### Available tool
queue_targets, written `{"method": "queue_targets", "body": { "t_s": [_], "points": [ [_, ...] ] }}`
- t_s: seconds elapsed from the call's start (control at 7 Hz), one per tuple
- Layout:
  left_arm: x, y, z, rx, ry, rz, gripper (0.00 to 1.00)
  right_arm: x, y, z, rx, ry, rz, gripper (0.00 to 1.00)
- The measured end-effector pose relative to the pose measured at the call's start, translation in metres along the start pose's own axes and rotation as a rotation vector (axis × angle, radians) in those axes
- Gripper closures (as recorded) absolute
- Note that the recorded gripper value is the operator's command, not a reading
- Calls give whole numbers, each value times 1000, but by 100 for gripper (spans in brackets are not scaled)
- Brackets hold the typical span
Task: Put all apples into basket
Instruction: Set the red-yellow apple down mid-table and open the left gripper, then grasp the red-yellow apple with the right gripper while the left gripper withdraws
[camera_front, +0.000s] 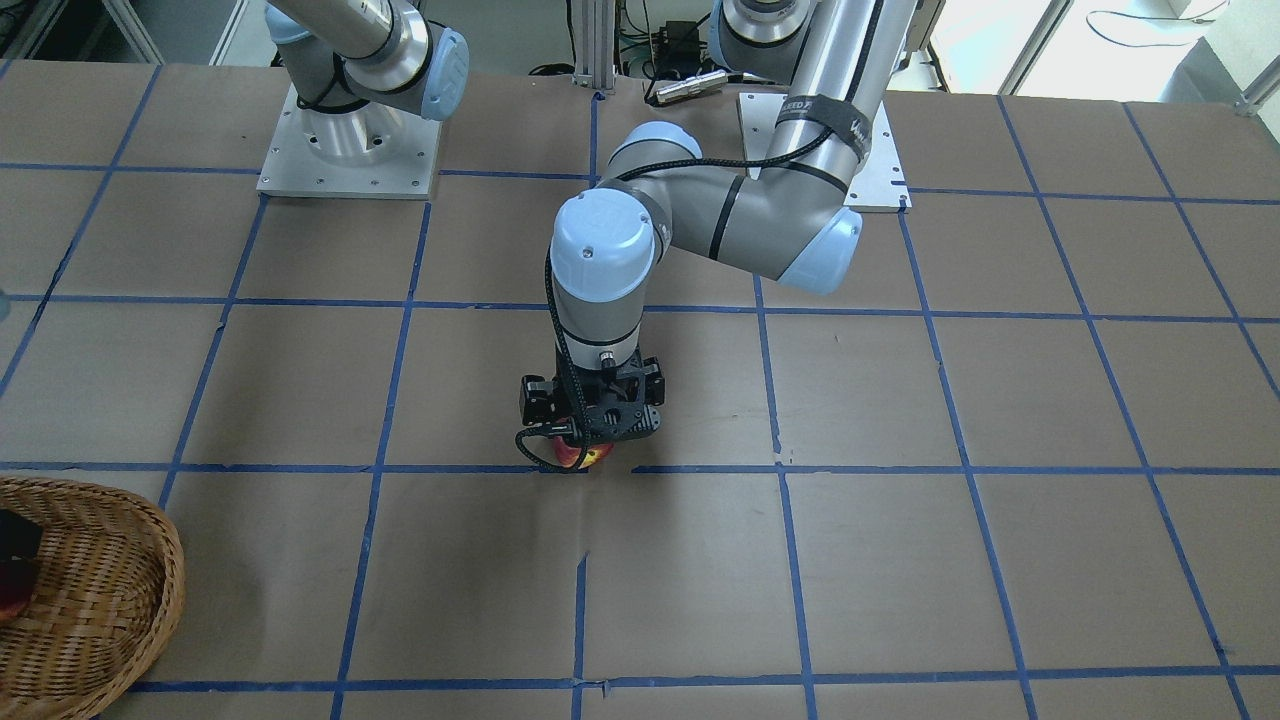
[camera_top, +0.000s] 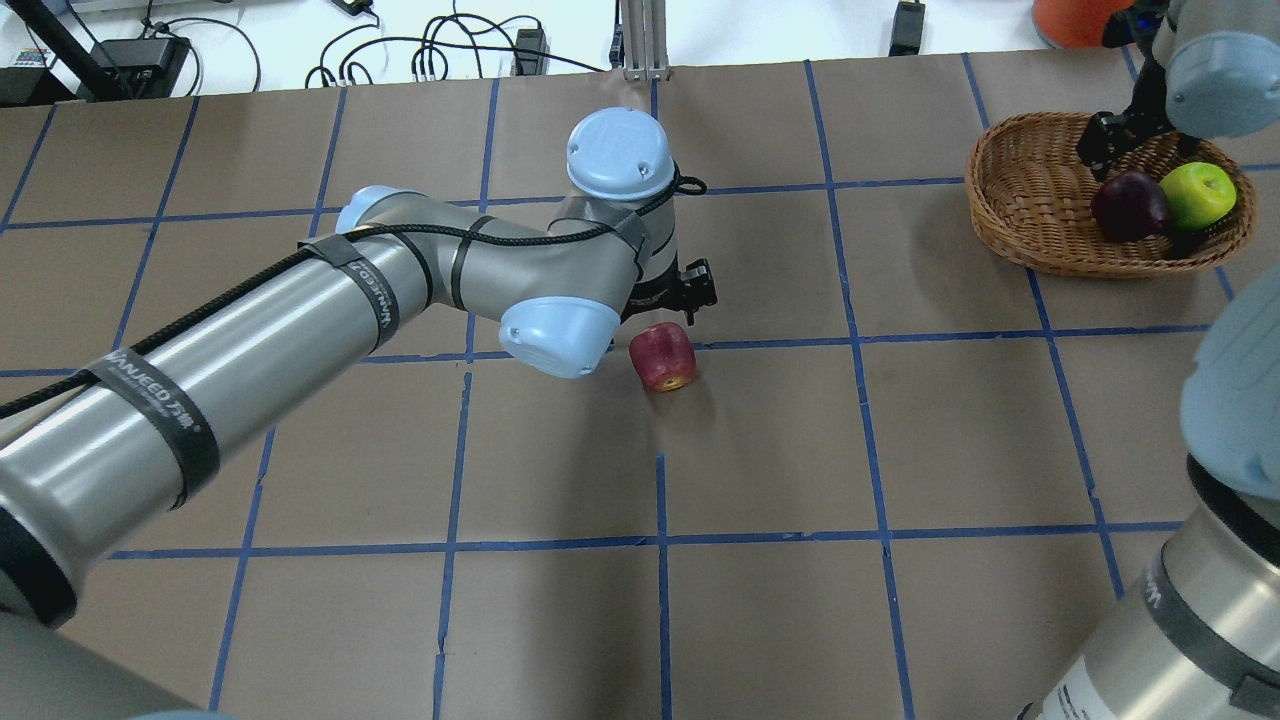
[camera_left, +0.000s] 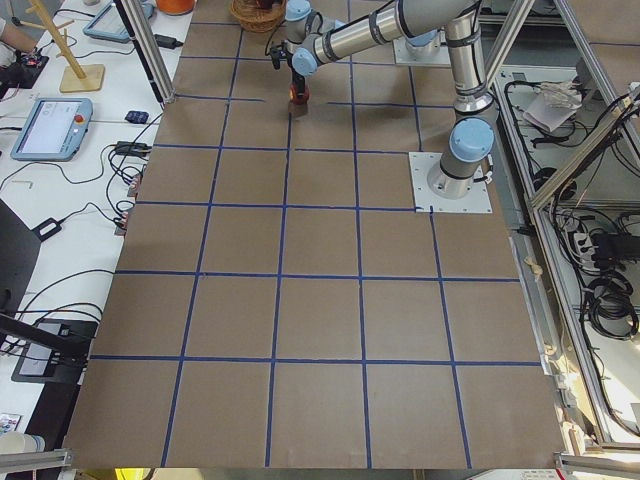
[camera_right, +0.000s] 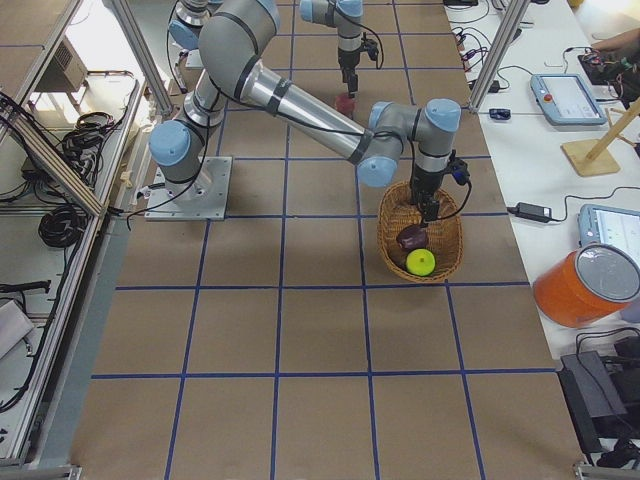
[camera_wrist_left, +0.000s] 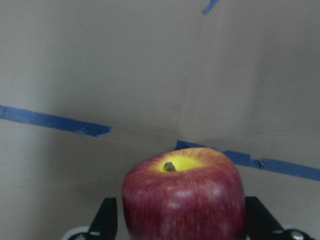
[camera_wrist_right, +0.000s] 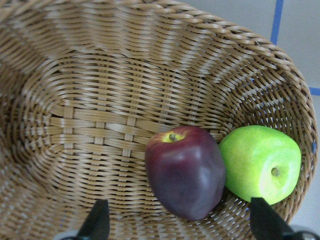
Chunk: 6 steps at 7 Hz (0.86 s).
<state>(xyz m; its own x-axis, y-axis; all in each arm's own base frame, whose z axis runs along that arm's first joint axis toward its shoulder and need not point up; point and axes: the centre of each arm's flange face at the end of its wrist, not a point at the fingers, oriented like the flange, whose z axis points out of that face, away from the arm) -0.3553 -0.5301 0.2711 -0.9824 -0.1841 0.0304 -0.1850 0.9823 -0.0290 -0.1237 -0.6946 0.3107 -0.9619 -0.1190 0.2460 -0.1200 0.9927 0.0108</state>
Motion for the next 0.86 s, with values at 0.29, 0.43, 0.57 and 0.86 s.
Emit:
{"method": "queue_targets", "body": {
  "t_s": [0.29, 0.43, 0.57, 0.86],
  "points": [
    [-34, 2, -97, -53, -32, 62, 0, -83, 7, -59, -19, -113, 1, 0],
    [-61, 9, -143, -49, -29, 96, 0, -134, 11, -79, -33, -181, -18, 0],
    [-101, 11, -181, -56, -28, 108, 0, -191, 16, -91, -52, -228, -37, 0],
    [-176, 16, -228, -70, -27, 159, 0, -305, 37, -90, -83, -293, -92, 0]
  ]
}}
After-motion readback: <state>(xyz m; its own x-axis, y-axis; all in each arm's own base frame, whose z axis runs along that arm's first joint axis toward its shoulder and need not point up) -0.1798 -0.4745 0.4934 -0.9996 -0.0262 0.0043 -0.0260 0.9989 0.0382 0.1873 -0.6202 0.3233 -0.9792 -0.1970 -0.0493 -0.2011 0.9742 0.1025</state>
